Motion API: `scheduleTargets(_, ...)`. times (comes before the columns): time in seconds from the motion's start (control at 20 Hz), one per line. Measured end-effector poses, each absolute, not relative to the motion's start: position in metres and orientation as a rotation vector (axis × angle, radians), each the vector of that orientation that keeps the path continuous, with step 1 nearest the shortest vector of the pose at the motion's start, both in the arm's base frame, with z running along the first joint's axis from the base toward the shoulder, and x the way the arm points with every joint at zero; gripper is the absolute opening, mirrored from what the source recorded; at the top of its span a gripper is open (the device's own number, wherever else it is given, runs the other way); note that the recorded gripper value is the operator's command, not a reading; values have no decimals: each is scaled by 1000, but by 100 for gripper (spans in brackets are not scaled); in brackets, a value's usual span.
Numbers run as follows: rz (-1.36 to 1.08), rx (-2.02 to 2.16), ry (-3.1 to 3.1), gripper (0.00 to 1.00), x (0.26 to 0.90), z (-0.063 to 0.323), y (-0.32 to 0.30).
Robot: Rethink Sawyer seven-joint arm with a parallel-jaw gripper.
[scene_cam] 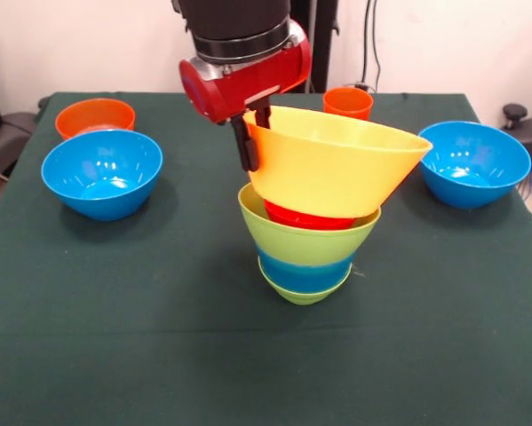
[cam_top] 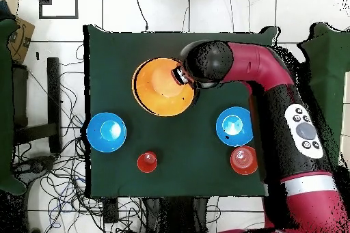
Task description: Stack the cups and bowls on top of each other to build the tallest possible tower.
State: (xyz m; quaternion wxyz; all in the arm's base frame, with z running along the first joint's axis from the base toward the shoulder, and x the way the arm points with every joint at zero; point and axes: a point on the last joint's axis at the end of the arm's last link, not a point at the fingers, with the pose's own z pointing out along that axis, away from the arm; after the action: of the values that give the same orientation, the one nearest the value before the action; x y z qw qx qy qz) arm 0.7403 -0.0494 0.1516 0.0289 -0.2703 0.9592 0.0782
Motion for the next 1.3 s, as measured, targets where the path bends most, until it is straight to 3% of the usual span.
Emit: scheduleTargets(1.3,302,-831,3018,0,735,131,-53)
